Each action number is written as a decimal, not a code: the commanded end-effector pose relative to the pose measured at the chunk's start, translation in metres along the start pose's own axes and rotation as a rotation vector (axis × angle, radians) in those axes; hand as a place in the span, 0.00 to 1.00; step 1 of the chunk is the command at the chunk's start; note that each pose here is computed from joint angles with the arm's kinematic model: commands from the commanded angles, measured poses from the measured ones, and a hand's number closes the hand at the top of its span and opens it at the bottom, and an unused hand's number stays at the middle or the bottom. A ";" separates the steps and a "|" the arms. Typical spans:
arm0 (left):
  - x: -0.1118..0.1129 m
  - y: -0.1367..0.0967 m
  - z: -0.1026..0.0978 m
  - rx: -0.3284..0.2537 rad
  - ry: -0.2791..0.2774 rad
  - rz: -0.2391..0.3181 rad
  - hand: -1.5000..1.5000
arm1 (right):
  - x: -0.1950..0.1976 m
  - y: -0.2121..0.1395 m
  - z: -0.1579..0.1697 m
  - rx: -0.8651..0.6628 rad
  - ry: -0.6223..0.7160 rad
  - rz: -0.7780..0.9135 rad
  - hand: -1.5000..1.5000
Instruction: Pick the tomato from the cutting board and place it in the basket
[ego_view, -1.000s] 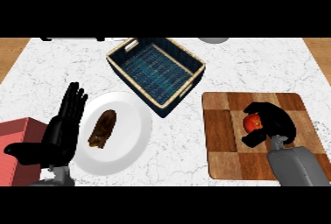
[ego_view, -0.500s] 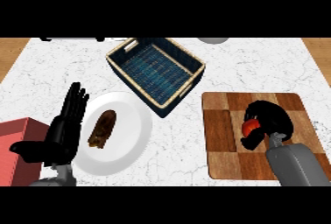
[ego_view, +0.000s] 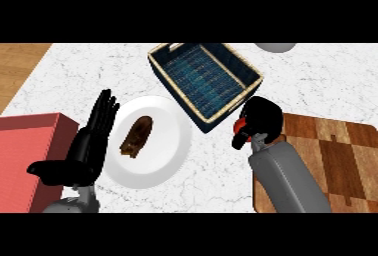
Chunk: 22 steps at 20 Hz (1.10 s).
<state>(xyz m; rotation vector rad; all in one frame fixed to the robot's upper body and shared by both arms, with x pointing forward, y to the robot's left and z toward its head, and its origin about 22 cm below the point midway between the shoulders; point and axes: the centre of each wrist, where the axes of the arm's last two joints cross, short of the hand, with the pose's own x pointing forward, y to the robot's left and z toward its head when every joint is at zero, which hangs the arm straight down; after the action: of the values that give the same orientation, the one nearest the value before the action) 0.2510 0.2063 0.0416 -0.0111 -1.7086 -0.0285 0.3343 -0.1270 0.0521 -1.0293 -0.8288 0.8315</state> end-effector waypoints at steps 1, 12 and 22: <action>0.003 -0.009 -0.003 -0.071 -0.011 -0.003 0.50 | 0.044 -0.019 0.007 -0.114 0.097 -0.032 1.00; 0.011 -0.029 -0.016 -0.169 -0.036 0.001 0.50 | 0.117 -0.101 0.032 -0.496 0.041 -0.325 1.00; 0.009 -0.038 -0.022 -0.190 -0.021 -0.005 0.50 | 0.162 -0.165 0.065 -0.684 0.022 -0.470 1.00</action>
<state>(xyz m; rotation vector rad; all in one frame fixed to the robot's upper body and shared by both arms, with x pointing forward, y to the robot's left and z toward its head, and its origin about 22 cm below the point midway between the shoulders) 0.2669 0.1703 0.0503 -0.1464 -1.7197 -0.1829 0.3810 -0.0222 0.2316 -1.3757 -1.3662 0.3576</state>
